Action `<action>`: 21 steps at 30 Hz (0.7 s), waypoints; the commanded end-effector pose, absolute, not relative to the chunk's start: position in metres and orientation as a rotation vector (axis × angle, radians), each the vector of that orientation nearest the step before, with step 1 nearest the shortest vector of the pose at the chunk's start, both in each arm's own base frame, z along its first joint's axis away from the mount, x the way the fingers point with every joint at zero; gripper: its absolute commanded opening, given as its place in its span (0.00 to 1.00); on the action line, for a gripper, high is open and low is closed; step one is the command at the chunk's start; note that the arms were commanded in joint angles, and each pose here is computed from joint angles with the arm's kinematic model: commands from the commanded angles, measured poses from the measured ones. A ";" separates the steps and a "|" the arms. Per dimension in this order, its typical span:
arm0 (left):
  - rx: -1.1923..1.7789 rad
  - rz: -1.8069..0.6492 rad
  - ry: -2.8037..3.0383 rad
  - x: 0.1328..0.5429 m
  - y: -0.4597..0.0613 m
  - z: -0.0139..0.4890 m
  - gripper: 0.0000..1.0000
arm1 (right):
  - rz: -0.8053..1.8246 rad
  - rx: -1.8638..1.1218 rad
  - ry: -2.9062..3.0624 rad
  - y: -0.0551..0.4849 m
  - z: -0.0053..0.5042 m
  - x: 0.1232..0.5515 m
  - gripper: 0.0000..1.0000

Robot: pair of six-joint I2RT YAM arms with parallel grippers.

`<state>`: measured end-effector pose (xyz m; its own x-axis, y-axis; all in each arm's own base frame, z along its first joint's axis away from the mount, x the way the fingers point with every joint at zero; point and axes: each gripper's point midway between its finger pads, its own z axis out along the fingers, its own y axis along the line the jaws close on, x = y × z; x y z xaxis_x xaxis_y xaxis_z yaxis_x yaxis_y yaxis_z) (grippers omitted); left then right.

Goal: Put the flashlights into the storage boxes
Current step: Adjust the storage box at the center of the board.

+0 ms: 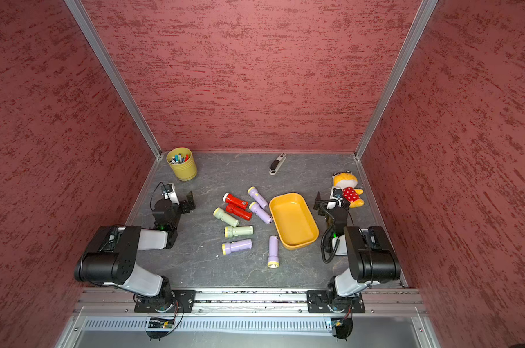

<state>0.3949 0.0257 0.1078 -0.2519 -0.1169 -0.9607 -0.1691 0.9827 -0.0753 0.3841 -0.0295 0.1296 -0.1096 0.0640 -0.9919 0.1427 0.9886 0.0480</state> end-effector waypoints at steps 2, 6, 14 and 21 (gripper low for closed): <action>-0.208 0.057 1.800 0.398 0.026 0.116 1.00 | -0.061 0.167 1.665 -0.031 0.136 0.386 0.99; -0.208 0.057 1.801 0.398 0.026 0.116 1.00 | -0.059 0.166 1.666 -0.030 0.136 0.387 0.99; -0.208 0.057 1.800 0.398 0.026 0.116 0.99 | -0.057 0.167 1.668 -0.030 0.135 0.387 0.99; -0.208 0.056 1.800 0.398 0.026 0.116 0.99 | -0.058 0.168 1.666 -0.031 0.136 0.387 0.99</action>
